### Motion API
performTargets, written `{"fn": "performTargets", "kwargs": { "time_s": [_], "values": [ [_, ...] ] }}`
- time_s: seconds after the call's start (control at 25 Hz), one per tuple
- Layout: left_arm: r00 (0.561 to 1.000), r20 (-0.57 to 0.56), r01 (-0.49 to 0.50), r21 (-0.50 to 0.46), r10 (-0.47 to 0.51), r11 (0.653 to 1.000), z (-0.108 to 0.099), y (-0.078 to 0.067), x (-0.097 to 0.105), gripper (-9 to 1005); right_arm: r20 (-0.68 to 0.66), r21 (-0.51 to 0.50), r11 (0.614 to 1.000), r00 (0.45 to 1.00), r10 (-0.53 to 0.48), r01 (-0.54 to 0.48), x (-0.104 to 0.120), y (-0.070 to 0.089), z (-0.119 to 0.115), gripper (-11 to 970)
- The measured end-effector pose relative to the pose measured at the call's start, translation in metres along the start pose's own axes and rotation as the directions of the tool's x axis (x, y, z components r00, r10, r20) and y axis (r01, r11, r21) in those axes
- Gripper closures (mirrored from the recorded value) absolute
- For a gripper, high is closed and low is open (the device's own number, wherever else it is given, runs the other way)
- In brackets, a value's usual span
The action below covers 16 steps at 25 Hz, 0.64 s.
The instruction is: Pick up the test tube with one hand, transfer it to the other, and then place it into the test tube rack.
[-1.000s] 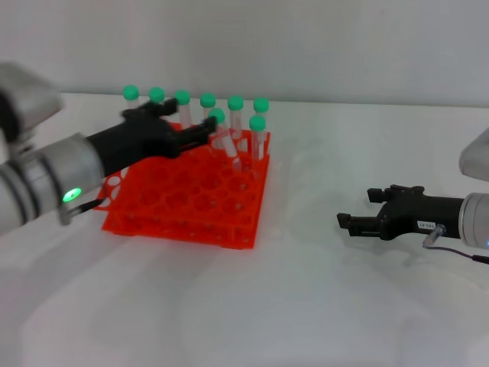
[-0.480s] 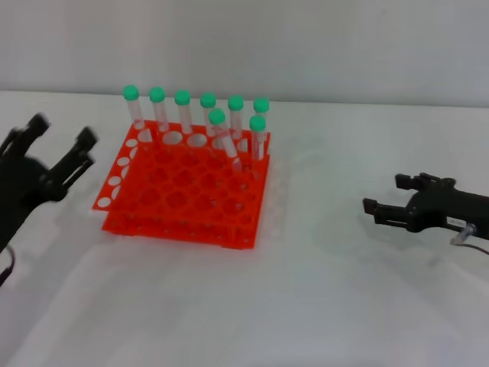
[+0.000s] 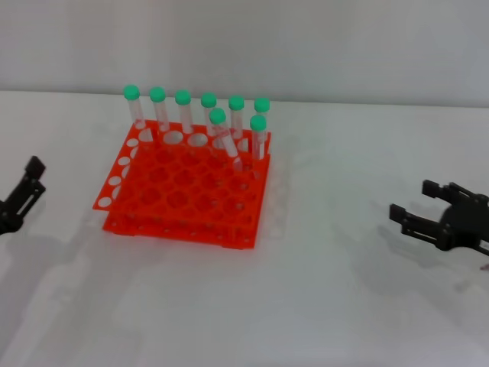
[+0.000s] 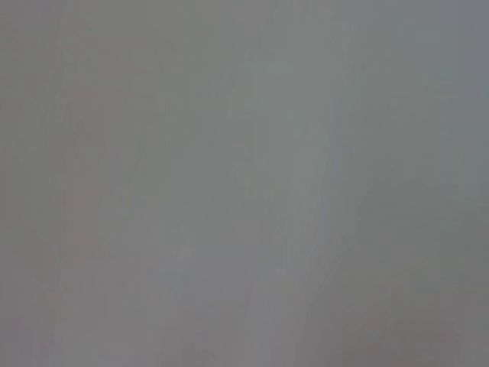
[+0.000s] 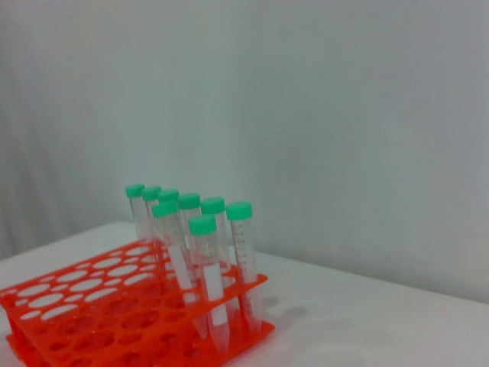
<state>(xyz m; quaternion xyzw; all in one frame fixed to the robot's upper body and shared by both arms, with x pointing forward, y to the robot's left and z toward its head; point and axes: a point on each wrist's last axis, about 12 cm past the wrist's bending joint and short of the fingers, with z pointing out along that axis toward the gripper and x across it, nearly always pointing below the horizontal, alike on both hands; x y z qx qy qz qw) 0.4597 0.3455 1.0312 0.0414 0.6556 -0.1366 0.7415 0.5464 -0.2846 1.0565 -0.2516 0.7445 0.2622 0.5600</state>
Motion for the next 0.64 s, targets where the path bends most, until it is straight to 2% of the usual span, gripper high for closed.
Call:
{"fn": "performTargets", "kwargs": {
  "time_s": [0.2, 0.36, 0.56, 0.64],
  "values": [
    [1.000, 0.003, 0.016, -0.041, -0.016, 0.999, -0.008, 0.003, 0.002, 147, 0.105, -0.013, 1.000, 0.995, -0.002, 0.003, 0.010, 0.004, -0.017, 118],
    [0.999, 0.019, 0.031, -0.087, -0.029, 0.996, -0.015, 0.006, 0.004, 147, 0.204, 0.025, 0.999, 0.978, -0.032, 0.028, 0.021, 0.008, -0.034, 117],
    [0.999, 0.036, 0.039, -0.129, -0.034, 0.991, -0.025, 0.007, 0.006, 147, 0.293, 0.138, 0.990, 0.953, -0.075, 0.035, 0.033, 0.007, -0.065, 117],
    [0.999, 0.040, 0.032, -0.146, -0.027, 0.989, -0.031, 0.006, 0.007, 147, 0.332, 0.225, 0.974, 0.938, -0.101, 0.025, 0.038, 0.005, -0.082, 117]
  ]
}}
